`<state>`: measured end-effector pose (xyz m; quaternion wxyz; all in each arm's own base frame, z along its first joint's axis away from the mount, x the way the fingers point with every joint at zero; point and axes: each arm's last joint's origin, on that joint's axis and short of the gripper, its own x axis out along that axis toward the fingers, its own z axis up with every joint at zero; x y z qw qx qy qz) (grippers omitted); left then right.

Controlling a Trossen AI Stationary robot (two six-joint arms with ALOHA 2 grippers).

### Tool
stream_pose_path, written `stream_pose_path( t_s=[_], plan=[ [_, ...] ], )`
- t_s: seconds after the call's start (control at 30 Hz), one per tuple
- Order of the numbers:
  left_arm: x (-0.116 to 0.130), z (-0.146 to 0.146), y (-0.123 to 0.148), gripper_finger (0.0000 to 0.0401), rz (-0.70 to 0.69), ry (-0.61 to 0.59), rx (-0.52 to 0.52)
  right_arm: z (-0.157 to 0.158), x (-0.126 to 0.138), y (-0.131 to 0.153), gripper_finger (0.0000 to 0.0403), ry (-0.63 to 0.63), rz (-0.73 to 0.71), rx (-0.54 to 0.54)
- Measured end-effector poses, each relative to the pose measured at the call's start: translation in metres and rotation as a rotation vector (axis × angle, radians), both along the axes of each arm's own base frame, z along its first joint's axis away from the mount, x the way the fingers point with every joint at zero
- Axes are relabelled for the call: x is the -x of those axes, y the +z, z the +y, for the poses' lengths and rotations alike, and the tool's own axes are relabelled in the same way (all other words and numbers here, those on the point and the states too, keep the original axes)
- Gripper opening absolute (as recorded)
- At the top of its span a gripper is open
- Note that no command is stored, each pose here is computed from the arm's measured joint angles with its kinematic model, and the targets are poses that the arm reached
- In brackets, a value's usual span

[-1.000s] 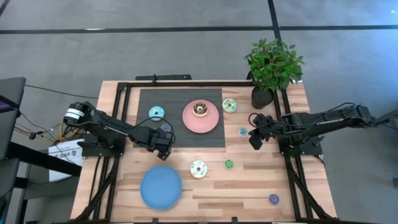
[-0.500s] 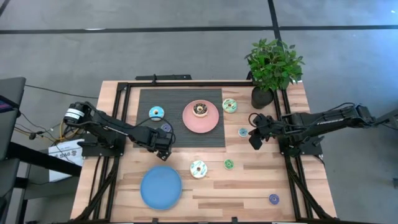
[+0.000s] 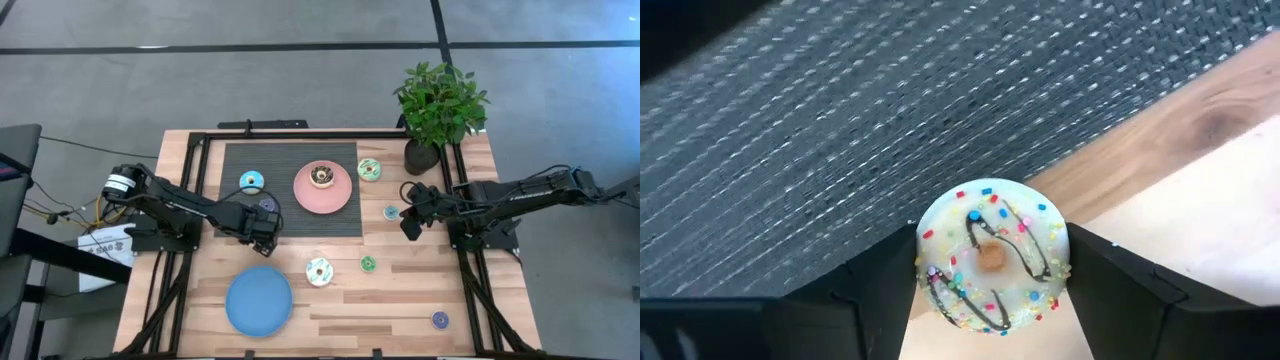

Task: Pick & Place donuts
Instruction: Put the small white donut on the blue plate

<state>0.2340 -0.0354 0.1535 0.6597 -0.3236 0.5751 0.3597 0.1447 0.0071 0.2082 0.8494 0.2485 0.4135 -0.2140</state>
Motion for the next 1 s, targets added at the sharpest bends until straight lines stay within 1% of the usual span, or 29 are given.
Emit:
stream_pose_path(
  t_s=[0.1,0.23,0.37,0.47,0.53,0.6,0.73,0.87,1.0],
  plan=[
    [-0.005,-0.008,0.012,0.0229,-0.01,0.02,0.003,0.0,0.0,0.0,0.0,0.002,0.001,0.001],
    [-0.014,-0.026,0.032,0.0229,-0.073,0.085,0.008,0.0,0.0,0.0,0.0,0.002,0.0,0.001],
    [-0.018,-0.055,0.051,0.0229,-0.166,0.173,0.029,0.0,0.0,0.0,0.0,0.003,0.001,0.0],
    [-0.013,-0.081,0.06,0.0229,-0.236,0.251,0.039,0.0,0.0,0.0,0.0,0.004,0.001,0.0],
    [-0.007,-0.099,0.058,0.0229,-0.256,0.315,0.051,0.0,0.0,0.0,0.0,0.024,0.005,0.014],
    [0.0,-0.118,0.051,0.0229,-0.246,0.375,0.076,0.0,0.0,0.0,0.0,0.049,0.01,0.031],
    [0.005,-0.155,0.04,0.0229,-0.239,0.455,0.122,0.0,0.0,0.0,0.0,0.068,0.013,0.044],
    [0.004,-0.181,0.029,0.0229,-0.165,0.467,0.119,0.0,0.0,0.0,0.0,0.07,0.014,0.045],
    [0.004,-0.191,0.019,0.0228,-0.058,0.471,0.09,0.0,0.0,0.0,0.0,0.07,0.014,0.045]
  ],
)
